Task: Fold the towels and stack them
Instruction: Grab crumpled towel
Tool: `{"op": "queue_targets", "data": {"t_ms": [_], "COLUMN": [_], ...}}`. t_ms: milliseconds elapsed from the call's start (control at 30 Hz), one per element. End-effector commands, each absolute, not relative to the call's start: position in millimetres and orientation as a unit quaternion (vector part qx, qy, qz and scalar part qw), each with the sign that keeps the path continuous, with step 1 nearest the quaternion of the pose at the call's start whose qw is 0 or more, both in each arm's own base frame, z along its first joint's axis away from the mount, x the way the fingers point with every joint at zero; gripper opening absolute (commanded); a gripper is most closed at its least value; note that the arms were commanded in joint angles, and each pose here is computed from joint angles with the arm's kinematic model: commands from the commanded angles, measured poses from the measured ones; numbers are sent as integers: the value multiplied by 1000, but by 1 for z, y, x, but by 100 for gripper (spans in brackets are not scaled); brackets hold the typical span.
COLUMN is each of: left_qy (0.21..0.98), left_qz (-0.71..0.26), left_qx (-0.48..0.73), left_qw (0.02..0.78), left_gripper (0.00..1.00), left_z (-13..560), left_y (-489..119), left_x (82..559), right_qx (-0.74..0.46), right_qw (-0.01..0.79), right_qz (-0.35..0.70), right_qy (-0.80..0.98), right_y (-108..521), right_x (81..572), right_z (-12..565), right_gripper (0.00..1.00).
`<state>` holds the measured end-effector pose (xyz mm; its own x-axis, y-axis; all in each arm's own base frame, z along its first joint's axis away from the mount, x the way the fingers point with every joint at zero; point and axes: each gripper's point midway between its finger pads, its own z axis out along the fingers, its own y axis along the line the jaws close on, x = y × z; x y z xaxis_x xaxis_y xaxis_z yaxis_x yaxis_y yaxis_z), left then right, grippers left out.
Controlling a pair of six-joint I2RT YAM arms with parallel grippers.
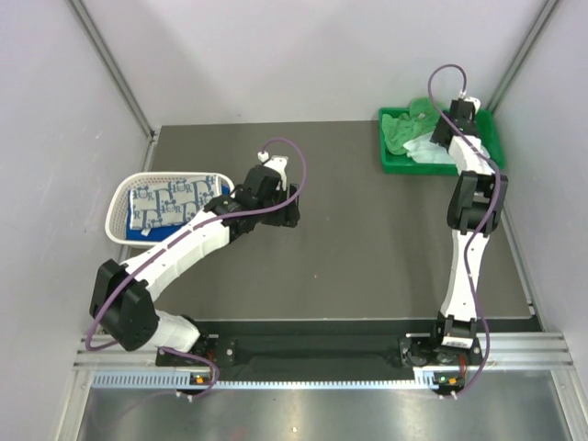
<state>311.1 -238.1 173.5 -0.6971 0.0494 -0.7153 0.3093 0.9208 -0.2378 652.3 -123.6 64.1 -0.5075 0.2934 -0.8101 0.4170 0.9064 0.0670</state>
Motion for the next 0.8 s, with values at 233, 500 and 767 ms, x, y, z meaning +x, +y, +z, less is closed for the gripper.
{"op": "queue_targets", "data": {"t_ms": [233, 500, 767], "left_qy": [887, 888, 888], "left_qz": [-199, -199, -203], "left_qx": [107, 109, 111], "left_qw": [403, 401, 397], "left_gripper": [69, 68, 67], "left_z": [194, 192, 191], "left_y": [-252, -252, -256], "left_x": [322, 321, 321], "right_qx": [134, 107, 93], "right_qw": [440, 422, 407], "right_qz": [-123, -120, -100], "right_qy": [879, 892, 903], "right_y": [-102, -90, -79], "right_x": [655, 651, 647], "right_z": [73, 64, 55], "right_gripper": [53, 57, 48]}}
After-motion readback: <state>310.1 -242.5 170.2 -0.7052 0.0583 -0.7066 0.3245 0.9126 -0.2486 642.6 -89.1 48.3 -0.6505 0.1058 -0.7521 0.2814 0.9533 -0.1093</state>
